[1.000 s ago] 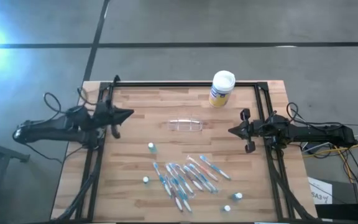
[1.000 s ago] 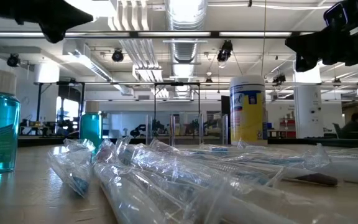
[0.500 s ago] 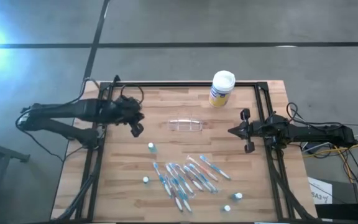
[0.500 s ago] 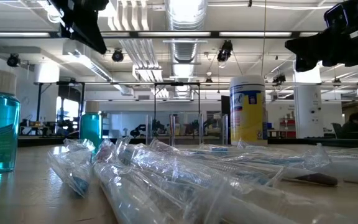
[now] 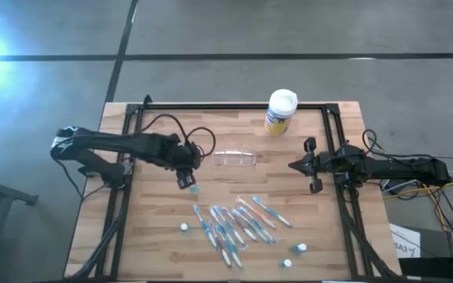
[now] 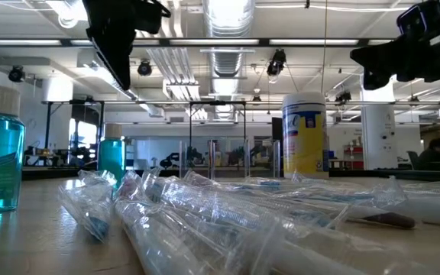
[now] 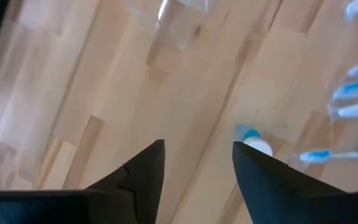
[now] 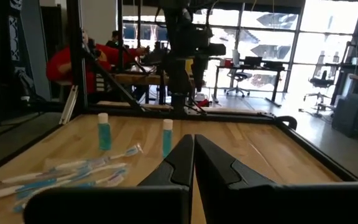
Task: Pick & Place toothbrushing station
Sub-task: Put the blue mouthwash into the transparent organizer
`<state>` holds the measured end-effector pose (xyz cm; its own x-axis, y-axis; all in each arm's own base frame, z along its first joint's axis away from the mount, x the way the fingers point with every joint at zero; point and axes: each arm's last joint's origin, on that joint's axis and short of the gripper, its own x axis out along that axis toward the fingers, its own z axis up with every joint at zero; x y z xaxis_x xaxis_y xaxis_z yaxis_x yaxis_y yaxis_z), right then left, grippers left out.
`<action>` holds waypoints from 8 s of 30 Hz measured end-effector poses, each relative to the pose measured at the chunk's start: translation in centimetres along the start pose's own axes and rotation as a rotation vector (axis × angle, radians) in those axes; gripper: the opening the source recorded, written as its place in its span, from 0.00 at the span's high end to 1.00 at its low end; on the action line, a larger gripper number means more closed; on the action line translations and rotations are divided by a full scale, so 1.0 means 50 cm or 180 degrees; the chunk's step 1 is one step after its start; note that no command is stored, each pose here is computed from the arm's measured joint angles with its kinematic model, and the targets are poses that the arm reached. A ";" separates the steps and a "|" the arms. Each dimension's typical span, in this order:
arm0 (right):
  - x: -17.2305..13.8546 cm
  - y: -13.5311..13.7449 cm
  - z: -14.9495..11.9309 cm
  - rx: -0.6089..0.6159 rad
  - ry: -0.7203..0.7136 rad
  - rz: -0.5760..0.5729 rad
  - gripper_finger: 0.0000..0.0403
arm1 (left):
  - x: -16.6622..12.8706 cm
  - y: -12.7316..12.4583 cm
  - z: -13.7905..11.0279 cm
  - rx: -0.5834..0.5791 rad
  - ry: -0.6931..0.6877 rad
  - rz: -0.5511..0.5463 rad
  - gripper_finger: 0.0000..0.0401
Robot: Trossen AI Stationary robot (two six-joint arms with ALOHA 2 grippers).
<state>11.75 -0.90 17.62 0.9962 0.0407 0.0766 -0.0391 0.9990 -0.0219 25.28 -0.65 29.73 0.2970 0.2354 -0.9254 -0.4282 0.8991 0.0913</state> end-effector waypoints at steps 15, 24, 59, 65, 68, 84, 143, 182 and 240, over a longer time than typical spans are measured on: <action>0.000 0.000 0.000 -0.0053 -0.0005 -0.0001 0.98 | 0.060 -0.056 -0.006 0.0396 0.0321 0.0022 0.50; 0.000 0.000 -0.001 0.0013 0.0020 -0.0001 0.98 | 0.081 -0.079 -0.007 0.0437 0.0404 0.0002 0.50; 0.000 0.000 -0.002 0.0000 0.0034 -0.0002 0.98 | 0.127 -0.100 -0.029 0.0453 0.0576 -0.0269 0.50; 0.000 0.000 -0.002 0.0003 0.0033 -0.0002 0.98 | 0.127 -0.101 -0.027 0.0456 0.0521 -0.0279 0.50; 0.000 0.000 -0.002 0.0002 0.0032 -0.0002 0.98 | 0.127 -0.101 -0.026 0.0455 0.0518 -0.0272 0.50; 0.000 0.000 -0.002 0.0002 0.0030 -0.0002 0.98 | 0.129 -0.098 -0.026 0.0479 0.0446 -0.0118 0.57; 0.000 -0.003 -0.006 0.0019 0.0095 -0.0165 0.98 | 0.134 -0.099 -0.032 0.0165 0.0522 -0.0183 0.69; 0.000 -0.003 -0.006 0.0007 0.0096 -0.0165 0.98 | 0.147 -0.099 -0.040 0.0268 0.0542 -0.0204 0.75; 0.000 -0.003 -0.010 -0.0032 0.0156 -0.0164 0.98 | 0.227 0.012 0.347 0.2816 0.0463 -0.0021 0.75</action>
<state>11.77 -1.05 17.15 0.9995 -0.0122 0.0289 0.0130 0.9995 -0.0291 43.18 8.95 25.68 0.1603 0.2341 -0.9589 0.4056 0.8700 0.2802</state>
